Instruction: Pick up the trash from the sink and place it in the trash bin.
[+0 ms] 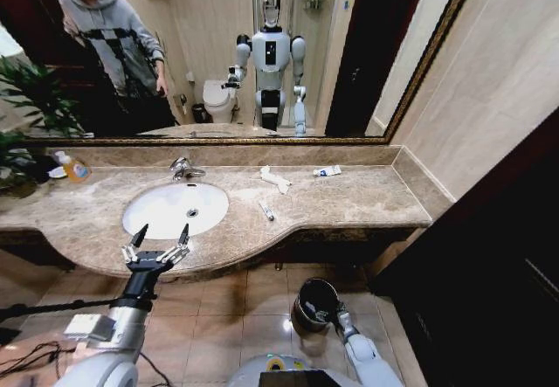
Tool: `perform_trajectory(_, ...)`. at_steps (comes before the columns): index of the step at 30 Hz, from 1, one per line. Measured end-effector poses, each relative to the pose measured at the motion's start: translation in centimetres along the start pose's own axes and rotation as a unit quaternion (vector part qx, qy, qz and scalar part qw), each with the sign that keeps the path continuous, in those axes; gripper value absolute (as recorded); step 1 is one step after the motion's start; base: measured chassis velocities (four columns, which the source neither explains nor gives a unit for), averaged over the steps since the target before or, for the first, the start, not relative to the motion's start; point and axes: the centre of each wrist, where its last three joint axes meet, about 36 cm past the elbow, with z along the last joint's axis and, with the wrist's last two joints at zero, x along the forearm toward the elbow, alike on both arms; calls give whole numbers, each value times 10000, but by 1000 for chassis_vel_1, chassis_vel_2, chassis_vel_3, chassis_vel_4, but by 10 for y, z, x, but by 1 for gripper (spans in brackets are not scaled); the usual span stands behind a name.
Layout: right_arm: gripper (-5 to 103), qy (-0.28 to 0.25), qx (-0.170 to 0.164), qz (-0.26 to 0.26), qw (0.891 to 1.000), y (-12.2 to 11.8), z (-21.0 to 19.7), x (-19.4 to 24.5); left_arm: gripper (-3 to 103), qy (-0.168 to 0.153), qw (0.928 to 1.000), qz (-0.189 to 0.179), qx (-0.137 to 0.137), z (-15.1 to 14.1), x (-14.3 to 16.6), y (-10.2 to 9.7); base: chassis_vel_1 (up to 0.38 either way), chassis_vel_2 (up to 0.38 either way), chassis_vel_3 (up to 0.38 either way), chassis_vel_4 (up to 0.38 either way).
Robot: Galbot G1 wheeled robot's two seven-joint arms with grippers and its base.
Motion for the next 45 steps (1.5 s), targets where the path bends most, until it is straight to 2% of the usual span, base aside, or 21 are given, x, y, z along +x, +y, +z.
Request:
perform_trajectory(12, 95, -427, 138, 169, 9988, -6, -7, 41, 100, 0, 10000, 0, 0, 0, 0, 0, 0, 0, 0, 0)
perform_trajectory(14, 95, -631, 195, 196, 9976, -8, -10, 49, 100, 0, 10000, 0, 0, 0, 0, 0, 0, 0, 0, 0)
perform_trajectory(17, 96, -1208, 482, 281, 9911, -16, -25, 78, 100, 0, 10000, 0, 0, 0, 0, 0, 0, 0, 0, 0)
perform_trajectory(18, 96, -1208, 482, 281, 9911, -16, -25, 78, 100, 0, 10000, 0, 0, 0, 0, 0, 0, 0, 0, 0)
perform_trajectory(21, 99, -1720, 683, 505, 9814, -19, -42, 109, 100, 0, 10000, 0, 0, 0, 0, 0, 0, 0, 0, 0)
perform_trajectory(23, 99, -1821, 689, 557, 9793, -17, -47, 120, 100, 0, 10000, 0, 0, 0, 0, 0, 0, 0, 0, 0)
perform_trajectory(28, 99, -2151, 547, 746, 9722, -6, -72, 173, 100, 0, 10000, 0, 0, 0, 0, 0, 0, 0, 0, 0)
perform_trajectory(33, 99, -2445, 422, 803, 9654, 4, -99, 201, 100, 0, 10000, 0, 0, 0, 0, 0, 0, 0, 0, 0)
perform_trajectory(36, 99, -2728, 90, 781, 9588, 10, -126, 228, 100, 0, 10000, 0, 0, 0, 0, 0, 0, 0, 0, 0)
perform_trajectory(40, 99, -2914, -125, 744, 9536, 11, -144, 242, 100, 0, 10000, 0, 0, 0, 0, 0, 0, 0, 0, 0)
perform_trajectory(44, 99, -3400, -226, 687, 9376, 14, -190, 263, 100, 0, 10000, 0, 0, 0, 0, 0, 0, 0, 0, 0)
perform_trajectory(45, 99, -3400, -226, 687, 9376, 14, -190, 263, 100, 0, 10000, 0, 0, 0, 0, 0, 0, 0, 0, 0)
